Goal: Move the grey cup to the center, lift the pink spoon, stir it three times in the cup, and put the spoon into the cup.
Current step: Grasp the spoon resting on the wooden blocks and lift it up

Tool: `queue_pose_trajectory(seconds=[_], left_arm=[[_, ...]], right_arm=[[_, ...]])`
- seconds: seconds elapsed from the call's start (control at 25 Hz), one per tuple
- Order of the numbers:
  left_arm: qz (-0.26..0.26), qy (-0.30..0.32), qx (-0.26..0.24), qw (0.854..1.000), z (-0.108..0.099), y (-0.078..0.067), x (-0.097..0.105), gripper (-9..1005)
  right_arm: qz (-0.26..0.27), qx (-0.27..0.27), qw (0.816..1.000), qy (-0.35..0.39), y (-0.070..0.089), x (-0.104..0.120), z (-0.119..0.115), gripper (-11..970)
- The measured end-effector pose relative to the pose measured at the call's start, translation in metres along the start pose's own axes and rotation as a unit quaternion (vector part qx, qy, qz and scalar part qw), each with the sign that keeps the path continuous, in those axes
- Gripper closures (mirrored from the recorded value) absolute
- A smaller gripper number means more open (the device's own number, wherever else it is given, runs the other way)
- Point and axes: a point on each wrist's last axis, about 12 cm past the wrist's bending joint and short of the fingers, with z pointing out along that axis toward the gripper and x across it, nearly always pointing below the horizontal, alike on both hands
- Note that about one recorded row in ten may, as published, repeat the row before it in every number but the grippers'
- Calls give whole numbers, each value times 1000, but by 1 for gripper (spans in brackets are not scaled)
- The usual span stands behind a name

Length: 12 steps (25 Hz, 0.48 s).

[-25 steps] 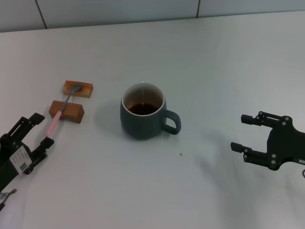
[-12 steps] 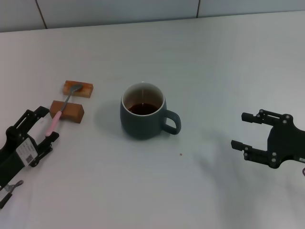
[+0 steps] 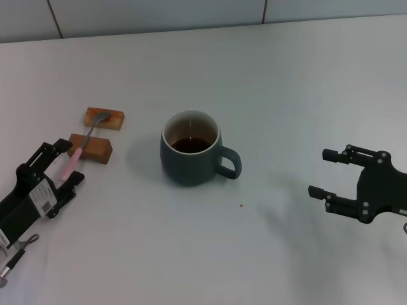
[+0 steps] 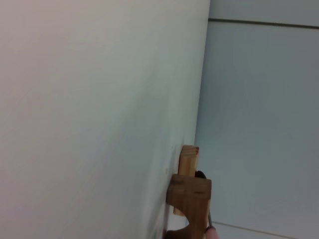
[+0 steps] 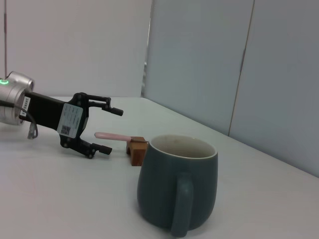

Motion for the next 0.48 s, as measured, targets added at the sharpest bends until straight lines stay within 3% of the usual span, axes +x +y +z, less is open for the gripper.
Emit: queue_pose_trajectory(seconds=[0.48], left_arm=[[-4,-4,5,1000,5,-1,1,152]], right_arm=[[0,1,1000,0,0,0,0,267]])
